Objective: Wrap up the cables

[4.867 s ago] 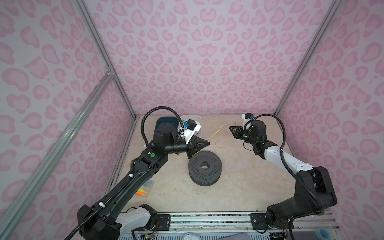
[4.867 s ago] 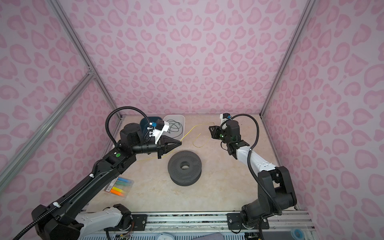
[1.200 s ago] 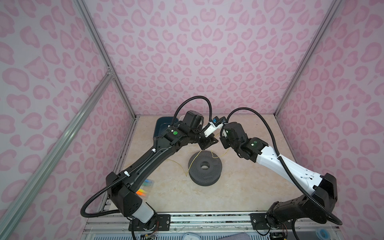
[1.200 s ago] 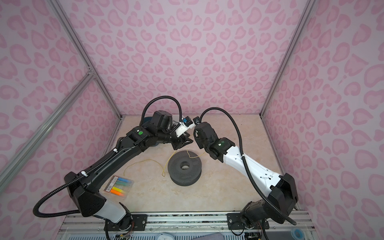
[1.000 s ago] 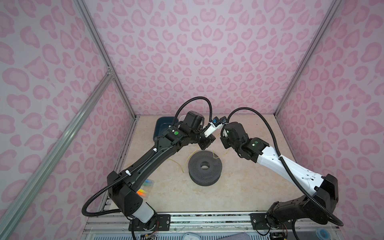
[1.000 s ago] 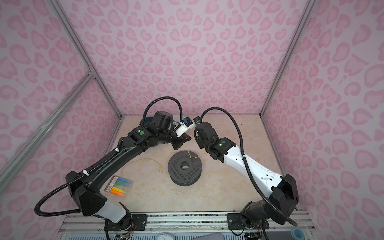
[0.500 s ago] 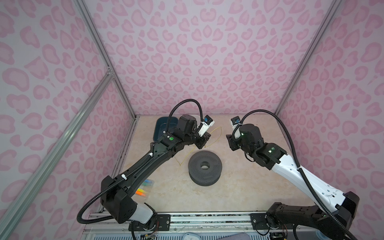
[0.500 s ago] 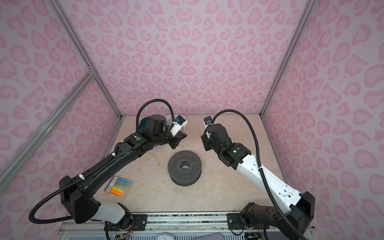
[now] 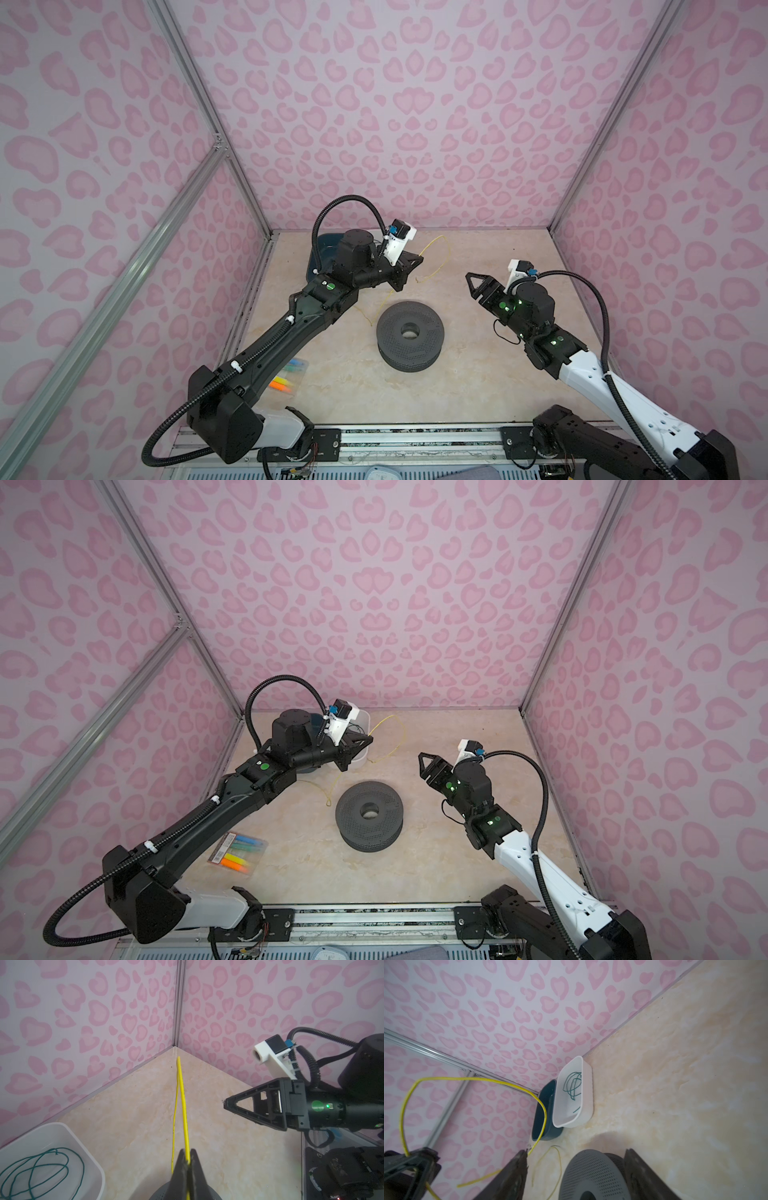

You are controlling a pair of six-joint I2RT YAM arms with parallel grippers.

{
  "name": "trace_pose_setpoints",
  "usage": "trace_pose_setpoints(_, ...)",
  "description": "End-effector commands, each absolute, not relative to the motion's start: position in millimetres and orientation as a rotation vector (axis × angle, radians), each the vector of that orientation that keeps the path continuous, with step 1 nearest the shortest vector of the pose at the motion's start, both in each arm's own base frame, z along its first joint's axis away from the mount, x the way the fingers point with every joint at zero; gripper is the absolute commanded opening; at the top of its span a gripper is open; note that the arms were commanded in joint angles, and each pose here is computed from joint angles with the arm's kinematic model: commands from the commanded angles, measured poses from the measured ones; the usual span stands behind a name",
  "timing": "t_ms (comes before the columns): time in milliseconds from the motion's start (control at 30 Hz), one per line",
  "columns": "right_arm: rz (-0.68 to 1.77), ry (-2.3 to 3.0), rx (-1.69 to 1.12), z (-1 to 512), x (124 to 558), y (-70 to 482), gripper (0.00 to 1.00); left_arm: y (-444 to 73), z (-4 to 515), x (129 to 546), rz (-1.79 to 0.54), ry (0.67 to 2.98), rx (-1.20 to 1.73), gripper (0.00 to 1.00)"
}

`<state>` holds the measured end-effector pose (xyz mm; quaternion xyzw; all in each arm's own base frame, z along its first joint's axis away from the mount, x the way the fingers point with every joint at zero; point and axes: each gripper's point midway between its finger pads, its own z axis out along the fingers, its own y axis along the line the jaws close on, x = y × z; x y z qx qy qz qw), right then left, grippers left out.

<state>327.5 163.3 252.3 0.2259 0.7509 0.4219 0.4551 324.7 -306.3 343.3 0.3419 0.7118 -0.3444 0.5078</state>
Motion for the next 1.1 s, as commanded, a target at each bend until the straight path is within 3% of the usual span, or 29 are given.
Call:
trace_pose_setpoints(0,1.420,1.675,0.767,276,334,183,0.78,-308,372,323,-0.873,1.599,0.790,0.04)
trace_pose_setpoints(467,1.875,1.582,1.011,257,334,260,0.80,-312,384,326,-0.909,1.542,0.762,0.04)
trace_pose_setpoints(833,1.980,1.477,1.004,279,338,273,0.77,-313,385,325,-0.927,1.539,0.761,0.04)
trace_pose_setpoints(900,1.994,1.476,0.998,282,339,278,0.75,-313,385,325,-0.928,1.539,0.760,0.04)
trace_pose_setpoints(1067,2.045,1.478,0.995,290,341,293,0.60,-314,385,325,-0.935,1.539,0.757,0.04)
